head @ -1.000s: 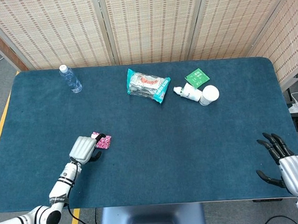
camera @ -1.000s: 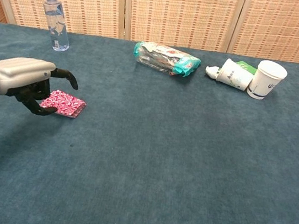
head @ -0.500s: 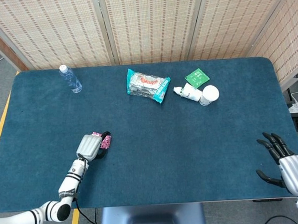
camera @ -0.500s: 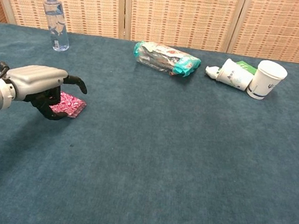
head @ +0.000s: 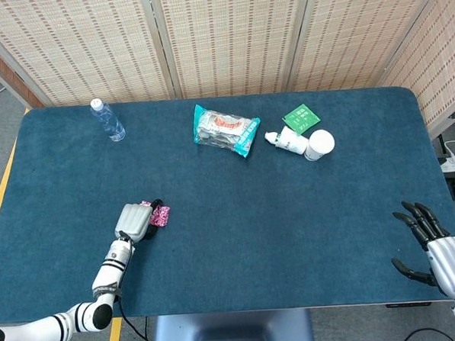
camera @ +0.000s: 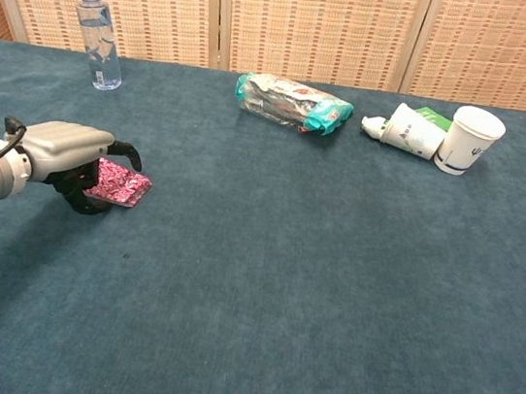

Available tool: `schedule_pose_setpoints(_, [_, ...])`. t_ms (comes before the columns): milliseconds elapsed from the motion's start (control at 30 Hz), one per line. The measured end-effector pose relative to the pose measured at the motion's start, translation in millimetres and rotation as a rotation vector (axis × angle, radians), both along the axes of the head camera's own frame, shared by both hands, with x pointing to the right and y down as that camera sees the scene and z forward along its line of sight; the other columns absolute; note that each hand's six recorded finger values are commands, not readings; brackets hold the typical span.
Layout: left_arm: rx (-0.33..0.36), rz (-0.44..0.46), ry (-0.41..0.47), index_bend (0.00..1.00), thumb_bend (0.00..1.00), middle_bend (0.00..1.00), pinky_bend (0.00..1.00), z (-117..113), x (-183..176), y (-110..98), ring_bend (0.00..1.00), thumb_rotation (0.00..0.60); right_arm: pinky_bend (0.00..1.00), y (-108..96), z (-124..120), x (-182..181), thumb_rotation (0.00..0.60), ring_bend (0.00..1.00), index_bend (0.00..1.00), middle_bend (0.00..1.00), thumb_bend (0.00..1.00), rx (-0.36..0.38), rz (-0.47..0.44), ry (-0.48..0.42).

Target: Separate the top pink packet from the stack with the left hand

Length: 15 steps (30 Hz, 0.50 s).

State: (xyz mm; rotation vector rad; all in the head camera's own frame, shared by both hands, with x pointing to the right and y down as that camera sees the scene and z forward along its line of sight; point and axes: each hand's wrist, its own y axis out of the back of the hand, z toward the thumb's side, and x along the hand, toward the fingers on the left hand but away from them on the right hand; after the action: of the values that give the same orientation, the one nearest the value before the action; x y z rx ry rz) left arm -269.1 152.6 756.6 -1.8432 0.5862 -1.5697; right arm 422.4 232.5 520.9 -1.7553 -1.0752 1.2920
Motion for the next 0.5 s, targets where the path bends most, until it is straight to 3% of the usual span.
schedule_pose_setpoints(500, [0.015, 0.014, -0.039, 0.21, 0.37, 1.00, 1.00, -2.0, -7.7, -5.3, 1.00, 0.600, 0.39, 0.3, 1.8, -0.8, 0.600, 0.00, 0.16, 0.06, 0.12, -0.007, -0.003, 0.008])
